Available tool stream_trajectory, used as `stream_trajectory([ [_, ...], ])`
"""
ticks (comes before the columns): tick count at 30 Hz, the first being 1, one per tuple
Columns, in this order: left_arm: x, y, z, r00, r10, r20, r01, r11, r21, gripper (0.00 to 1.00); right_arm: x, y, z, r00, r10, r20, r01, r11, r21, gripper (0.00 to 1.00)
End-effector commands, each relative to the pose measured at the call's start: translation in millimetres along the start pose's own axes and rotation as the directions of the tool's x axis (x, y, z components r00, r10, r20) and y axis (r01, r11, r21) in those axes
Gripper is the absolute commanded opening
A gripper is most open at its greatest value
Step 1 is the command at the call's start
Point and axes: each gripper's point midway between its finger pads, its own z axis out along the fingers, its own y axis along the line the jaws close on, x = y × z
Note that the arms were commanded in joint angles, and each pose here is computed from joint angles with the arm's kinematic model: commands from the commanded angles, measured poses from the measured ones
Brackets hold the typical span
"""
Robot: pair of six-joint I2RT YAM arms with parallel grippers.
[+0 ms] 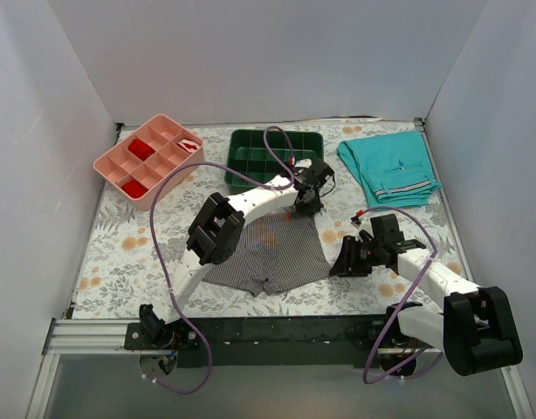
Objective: Roll the underwear
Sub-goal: Fold the underwear at the center of the board.
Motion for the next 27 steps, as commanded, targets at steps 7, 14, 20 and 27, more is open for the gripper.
stream_trajectory([
  [7,20.6,17.7,6.8,0.998,0.014,-0.053,-0.017,0.999,-0.048,0.08,-5.5,5.9,5.2,1.0,-0.031,-0.003,0.031,0.998,-0.049,0.45],
  [14,19.6,15.6,5.6,0.999,0.009,-0.053,-0.011,0.999,-0.036,0.01,-0.6,2.2,11.0,0.999,-0.016,-0.031,0.014,0.998,-0.054,0.36],
  [20,19.9,13.5,4.6,0.999,0.006,-0.054,-0.007,1.0,-0.022,0.0,0.3,3.4,14.5,0.999,-0.013,-0.037,0.011,0.997,-0.074,0.22],
  [27,12.9,5.1,-7.4,0.999,-0.001,-0.036,0.002,1.0,0.013,0.0,-3.1,3.2,10.1,1.0,-0.006,-0.016,0.005,0.999,-0.051,0.01],
])
